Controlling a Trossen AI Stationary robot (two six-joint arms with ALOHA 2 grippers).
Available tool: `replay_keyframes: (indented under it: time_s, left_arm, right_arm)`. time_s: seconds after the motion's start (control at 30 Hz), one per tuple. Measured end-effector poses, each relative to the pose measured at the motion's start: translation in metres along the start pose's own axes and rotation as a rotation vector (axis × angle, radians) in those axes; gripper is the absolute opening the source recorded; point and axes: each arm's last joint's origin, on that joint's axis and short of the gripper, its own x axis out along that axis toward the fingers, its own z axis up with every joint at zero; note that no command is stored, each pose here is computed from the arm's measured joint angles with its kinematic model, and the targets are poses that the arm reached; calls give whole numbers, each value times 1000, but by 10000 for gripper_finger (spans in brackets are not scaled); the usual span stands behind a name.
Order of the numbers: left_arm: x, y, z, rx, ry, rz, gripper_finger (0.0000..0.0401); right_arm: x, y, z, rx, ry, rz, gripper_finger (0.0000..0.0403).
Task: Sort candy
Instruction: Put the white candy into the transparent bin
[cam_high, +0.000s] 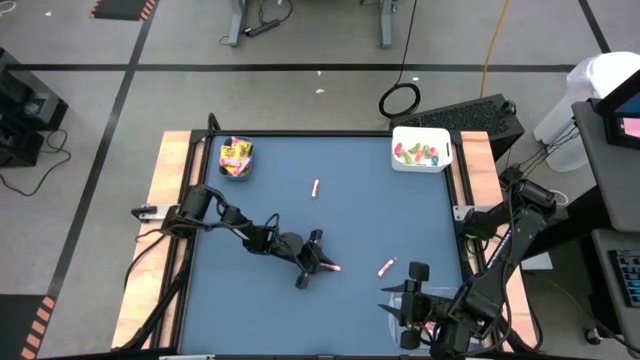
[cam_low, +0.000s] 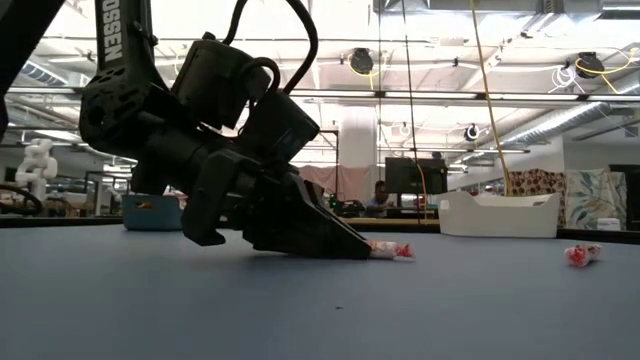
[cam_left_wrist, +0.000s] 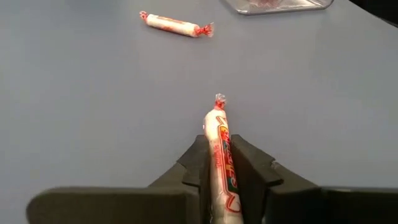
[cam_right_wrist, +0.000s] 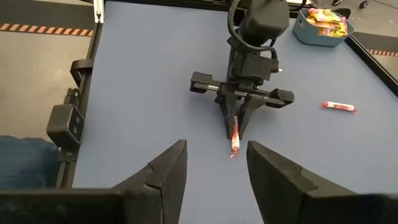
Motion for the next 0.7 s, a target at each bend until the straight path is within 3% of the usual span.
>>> replay_keyframes:
  time_s: [0.33,0.7]
  left_arm:
    - [-11,0,21,1,-29,0,54]
    - [-47,1,88,-191,-211,-24,56]
  right_arm:
    - [5,4,1,41,-14,3,157]
    - [56,1,3,-146,18,-117,157]
